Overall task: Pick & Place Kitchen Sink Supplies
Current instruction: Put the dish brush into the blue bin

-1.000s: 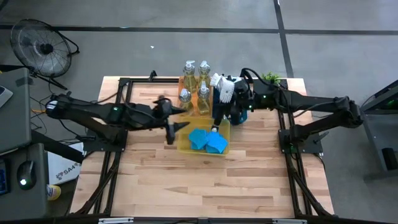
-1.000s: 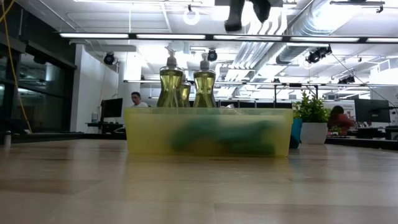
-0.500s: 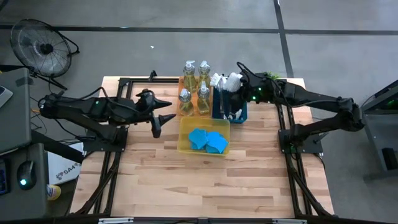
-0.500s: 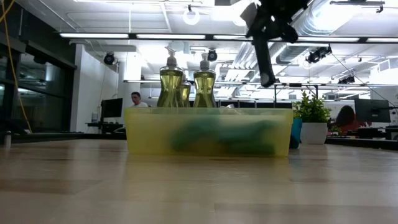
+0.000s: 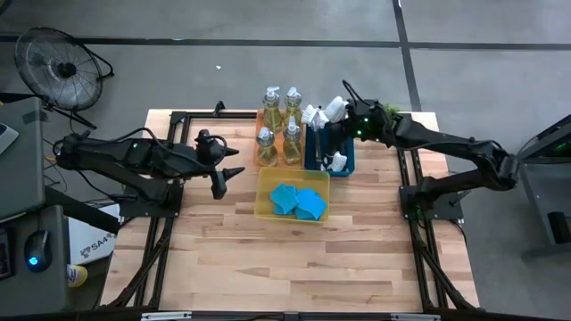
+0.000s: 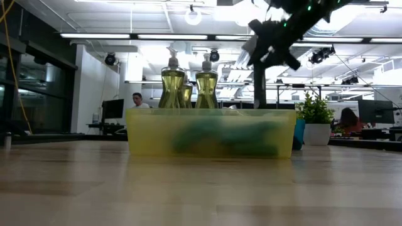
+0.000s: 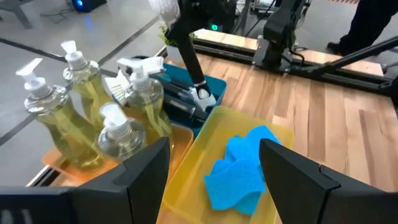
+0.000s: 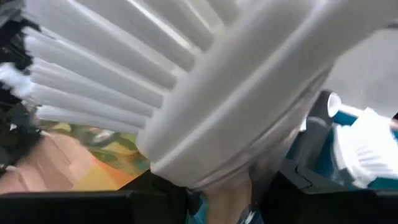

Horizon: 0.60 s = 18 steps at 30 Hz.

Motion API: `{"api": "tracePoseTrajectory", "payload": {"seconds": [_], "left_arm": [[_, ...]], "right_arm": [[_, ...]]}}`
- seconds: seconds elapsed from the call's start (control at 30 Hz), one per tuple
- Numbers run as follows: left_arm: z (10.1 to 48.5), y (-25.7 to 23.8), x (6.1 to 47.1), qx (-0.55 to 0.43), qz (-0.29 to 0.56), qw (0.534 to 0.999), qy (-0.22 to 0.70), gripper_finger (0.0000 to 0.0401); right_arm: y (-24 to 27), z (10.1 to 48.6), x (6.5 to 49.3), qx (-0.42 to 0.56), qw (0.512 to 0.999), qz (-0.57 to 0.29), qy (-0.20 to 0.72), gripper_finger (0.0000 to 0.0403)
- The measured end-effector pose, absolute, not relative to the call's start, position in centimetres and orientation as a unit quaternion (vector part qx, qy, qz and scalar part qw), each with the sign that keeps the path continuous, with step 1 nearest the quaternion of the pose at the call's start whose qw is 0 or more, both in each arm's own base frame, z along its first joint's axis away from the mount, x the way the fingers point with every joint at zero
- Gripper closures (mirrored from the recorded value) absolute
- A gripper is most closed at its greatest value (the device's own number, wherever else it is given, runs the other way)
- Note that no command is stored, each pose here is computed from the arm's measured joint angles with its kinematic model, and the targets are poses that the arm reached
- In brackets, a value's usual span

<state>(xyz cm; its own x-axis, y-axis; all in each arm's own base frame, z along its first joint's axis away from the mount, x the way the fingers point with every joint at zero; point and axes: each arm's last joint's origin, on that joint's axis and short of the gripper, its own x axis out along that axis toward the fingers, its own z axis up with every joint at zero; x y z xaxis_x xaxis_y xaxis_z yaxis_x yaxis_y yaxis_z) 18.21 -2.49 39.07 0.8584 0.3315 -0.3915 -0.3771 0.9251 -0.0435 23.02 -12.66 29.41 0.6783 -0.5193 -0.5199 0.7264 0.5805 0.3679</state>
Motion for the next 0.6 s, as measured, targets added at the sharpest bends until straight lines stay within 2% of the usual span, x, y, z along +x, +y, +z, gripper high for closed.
{"api": "tracePoseTrajectory", "payload": {"seconds": [0.27,0.43,0.6], "left_arm": [[39.5,-2.0,16.2,-0.064,0.190,0.961,0.191,0.0158],[39.5,-1.8,15.3,-0.075,0.195,0.958,0.195,0.0158],[39.4,-1.7,14.8,-0.083,0.199,0.955,0.202,0.0158]], "right_arm": [[-14.5,25.5,23.8,0.310,0.851,-0.364,0.216,0.0271],[-15.5,24.4,24.3,0.336,0.846,-0.347,0.226,0.0260],[-16.2,23.0,24.8,0.351,0.834,-0.350,0.243,0.0267]]}}
